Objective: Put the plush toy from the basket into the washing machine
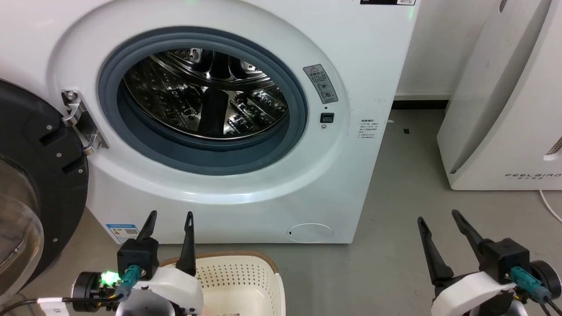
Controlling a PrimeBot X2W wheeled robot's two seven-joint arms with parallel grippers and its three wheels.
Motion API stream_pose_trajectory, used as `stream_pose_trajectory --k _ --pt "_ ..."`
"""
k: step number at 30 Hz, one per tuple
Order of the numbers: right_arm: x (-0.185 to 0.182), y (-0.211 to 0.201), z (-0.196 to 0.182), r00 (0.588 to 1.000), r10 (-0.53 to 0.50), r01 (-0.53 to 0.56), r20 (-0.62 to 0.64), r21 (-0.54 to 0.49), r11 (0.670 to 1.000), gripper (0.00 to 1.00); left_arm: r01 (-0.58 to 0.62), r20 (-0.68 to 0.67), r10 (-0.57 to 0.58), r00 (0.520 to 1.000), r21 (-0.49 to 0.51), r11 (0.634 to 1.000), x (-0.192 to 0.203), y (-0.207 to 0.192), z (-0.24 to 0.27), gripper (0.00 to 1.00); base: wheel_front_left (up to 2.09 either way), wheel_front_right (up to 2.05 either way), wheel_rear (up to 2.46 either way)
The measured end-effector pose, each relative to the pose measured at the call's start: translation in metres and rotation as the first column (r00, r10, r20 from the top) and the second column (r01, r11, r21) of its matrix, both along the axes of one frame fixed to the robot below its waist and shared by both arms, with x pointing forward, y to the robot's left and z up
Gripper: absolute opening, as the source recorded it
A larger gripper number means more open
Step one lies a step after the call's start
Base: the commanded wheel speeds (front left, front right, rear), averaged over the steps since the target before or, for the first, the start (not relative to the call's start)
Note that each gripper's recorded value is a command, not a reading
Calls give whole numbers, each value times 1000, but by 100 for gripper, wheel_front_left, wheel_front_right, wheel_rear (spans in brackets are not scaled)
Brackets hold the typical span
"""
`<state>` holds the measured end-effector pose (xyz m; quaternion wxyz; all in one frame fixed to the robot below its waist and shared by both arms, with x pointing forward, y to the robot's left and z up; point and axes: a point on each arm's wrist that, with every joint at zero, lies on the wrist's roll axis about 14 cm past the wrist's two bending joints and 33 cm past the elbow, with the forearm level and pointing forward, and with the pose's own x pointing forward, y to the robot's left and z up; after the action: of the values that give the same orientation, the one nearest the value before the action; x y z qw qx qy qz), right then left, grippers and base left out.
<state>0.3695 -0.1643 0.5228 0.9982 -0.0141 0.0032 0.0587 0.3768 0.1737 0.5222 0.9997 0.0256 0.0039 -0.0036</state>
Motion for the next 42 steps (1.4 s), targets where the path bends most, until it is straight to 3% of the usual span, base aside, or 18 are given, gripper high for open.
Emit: stream_pose_trajectory --k 13,24,35,42 --pt "3 -8 -10 1000 -23 24 -17 21 999 100 49 -83 -46 996 37 998 14 -10 -31 100 0 0 0" --pt "16 -16 -18 998 -48 49 -28 54 997 100 127 -234 -109 966 64 990 30 -25 -81 100 0 0 0" --pt "33 -24 -34 996 -74 78 -54 75 994 100 213 -441 -142 886 114 971 39 -25 -143 100 0 0 0" --pt "43 -29 -50 992 -88 96 -86 93 991 100 288 -580 -148 801 156 945 36 -23 -185 100 0 0 0"
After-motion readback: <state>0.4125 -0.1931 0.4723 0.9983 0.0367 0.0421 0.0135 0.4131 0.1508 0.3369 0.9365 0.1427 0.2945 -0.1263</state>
